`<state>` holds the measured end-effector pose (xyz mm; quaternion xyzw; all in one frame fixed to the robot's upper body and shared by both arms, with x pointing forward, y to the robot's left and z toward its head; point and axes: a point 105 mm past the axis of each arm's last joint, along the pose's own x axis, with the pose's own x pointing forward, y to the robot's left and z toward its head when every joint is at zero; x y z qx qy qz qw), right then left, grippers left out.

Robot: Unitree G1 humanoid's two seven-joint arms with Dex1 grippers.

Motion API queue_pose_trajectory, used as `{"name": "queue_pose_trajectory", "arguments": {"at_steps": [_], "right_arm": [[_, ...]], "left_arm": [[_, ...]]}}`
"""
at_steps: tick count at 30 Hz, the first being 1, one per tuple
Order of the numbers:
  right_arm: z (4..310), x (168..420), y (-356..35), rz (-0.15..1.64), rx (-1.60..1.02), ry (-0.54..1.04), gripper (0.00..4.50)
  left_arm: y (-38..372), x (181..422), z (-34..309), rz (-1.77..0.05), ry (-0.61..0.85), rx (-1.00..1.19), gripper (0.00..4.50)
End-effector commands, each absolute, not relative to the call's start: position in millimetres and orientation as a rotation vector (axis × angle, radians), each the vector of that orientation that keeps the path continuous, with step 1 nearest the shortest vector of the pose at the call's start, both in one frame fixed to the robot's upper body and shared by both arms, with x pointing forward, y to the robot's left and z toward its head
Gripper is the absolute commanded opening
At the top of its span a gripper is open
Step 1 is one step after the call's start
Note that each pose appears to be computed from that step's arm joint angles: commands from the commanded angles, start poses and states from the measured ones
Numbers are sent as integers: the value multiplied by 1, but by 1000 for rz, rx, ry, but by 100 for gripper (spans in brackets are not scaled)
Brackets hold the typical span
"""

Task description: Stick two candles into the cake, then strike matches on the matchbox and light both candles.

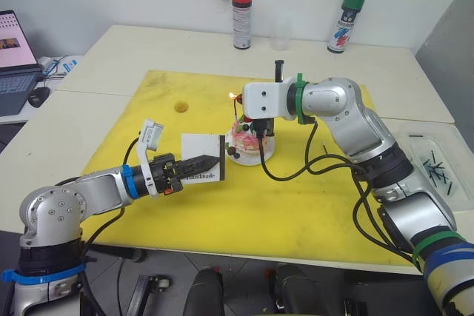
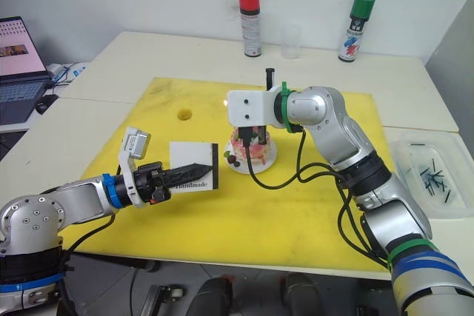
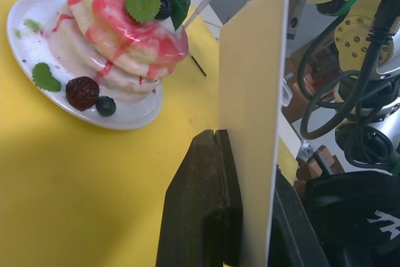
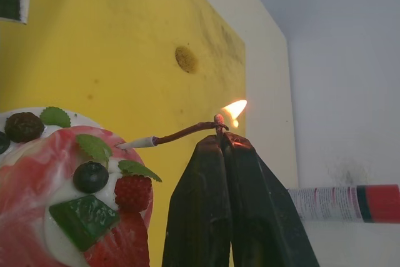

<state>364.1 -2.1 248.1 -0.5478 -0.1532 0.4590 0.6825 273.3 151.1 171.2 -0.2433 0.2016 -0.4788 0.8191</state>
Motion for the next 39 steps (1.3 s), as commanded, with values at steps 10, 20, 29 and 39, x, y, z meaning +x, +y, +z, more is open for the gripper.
{"name": "queue_pose_trajectory", "arguments": {"at_steps": [10,20,29,39], "right_arm": [[306,360,1,881,-1097,-538,1],[370,377,-55,663,-725,-524,1],[368,370,-183,379,-655,-321,1],[253,327,-339,24,-478,187,1]], "left_arm": [[150,272,176,-1053,409,-504,0],[148,270,174,-1065,420,-511,0],[145,267,172,-1083,433,-525,0],[135,256,160,-1104,465,-559,0]]}}
